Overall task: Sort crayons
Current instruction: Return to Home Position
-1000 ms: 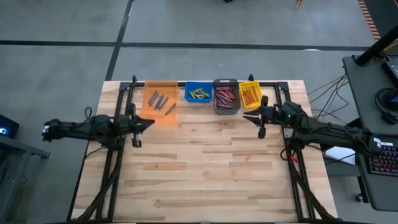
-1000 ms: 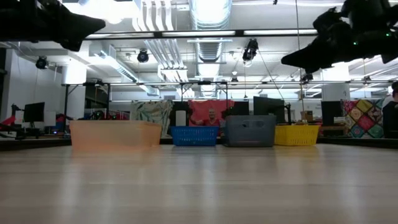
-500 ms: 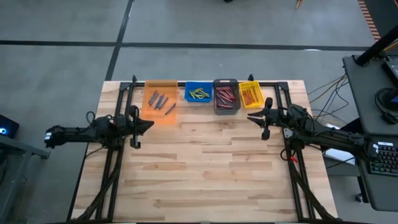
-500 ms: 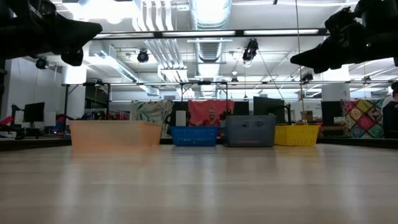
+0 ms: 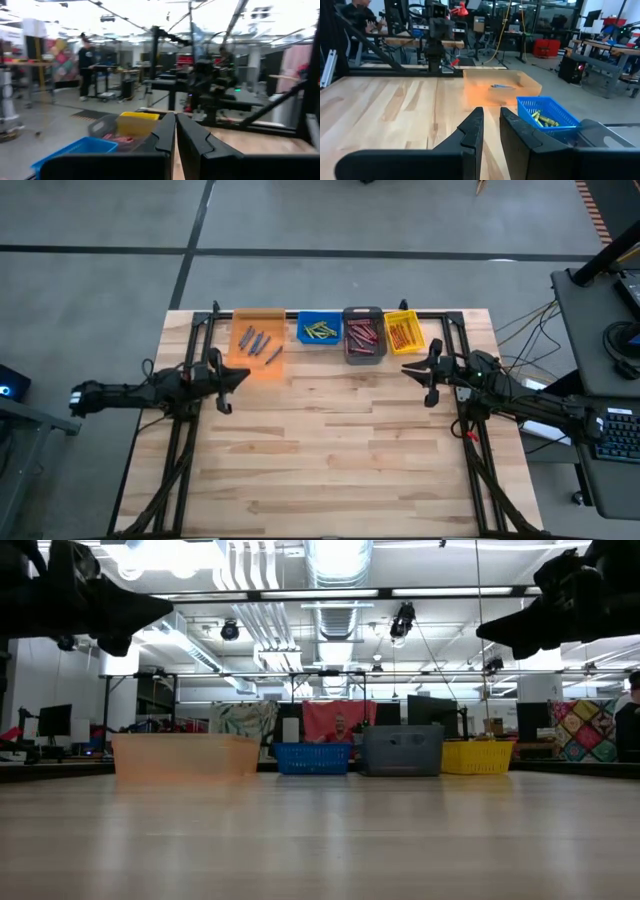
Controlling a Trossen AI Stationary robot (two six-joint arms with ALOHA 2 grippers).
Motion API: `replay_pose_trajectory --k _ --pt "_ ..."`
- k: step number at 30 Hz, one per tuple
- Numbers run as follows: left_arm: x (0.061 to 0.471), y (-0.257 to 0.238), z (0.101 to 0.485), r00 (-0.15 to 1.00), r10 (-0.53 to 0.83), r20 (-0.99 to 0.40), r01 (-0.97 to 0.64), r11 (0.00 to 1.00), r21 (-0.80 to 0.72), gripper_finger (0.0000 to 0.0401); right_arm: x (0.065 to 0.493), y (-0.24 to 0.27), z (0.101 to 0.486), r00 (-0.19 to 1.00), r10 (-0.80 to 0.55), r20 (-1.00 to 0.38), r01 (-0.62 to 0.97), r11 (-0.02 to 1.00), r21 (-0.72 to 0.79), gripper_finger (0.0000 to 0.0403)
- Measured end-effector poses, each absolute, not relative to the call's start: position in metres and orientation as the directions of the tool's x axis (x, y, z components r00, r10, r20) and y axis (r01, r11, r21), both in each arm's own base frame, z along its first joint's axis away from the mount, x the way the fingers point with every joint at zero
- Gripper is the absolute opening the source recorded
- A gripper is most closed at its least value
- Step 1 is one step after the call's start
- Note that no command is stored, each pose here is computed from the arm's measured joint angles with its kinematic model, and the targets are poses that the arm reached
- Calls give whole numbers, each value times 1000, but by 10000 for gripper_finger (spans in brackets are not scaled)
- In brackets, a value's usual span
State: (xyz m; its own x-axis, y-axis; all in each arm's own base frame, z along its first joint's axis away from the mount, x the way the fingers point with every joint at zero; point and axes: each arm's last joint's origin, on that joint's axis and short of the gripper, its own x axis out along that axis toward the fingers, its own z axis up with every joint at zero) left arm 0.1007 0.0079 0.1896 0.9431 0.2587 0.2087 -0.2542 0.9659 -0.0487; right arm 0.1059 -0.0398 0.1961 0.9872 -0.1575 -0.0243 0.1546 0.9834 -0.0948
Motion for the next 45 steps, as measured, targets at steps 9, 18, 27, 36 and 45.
replay_pose_trajectory --k 9,18,27,36,45 --pt "103 9 188 939 291 183 -286 957 -53 0 106 -40 194 985 -165 -44 164 986 -30 52" --pt "105 9 185 944 291 154 -287 957 -44 0 107 -41 187 980 -163 -110 179 972 155 52" --pt "108 9 182 949 291 119 -289 957 -34 0 108 -41 187 980 -163 -118 191 936 295 52" --pt "111 9 179 953 291 87 -290 957 -24 0 108 -41 187 980 -163 -118 191 936 295 52" --pt "113 9 176 955 291 56 -290 957 -15 0 106 -31 190 991 -105 -80 123 952 279 52"
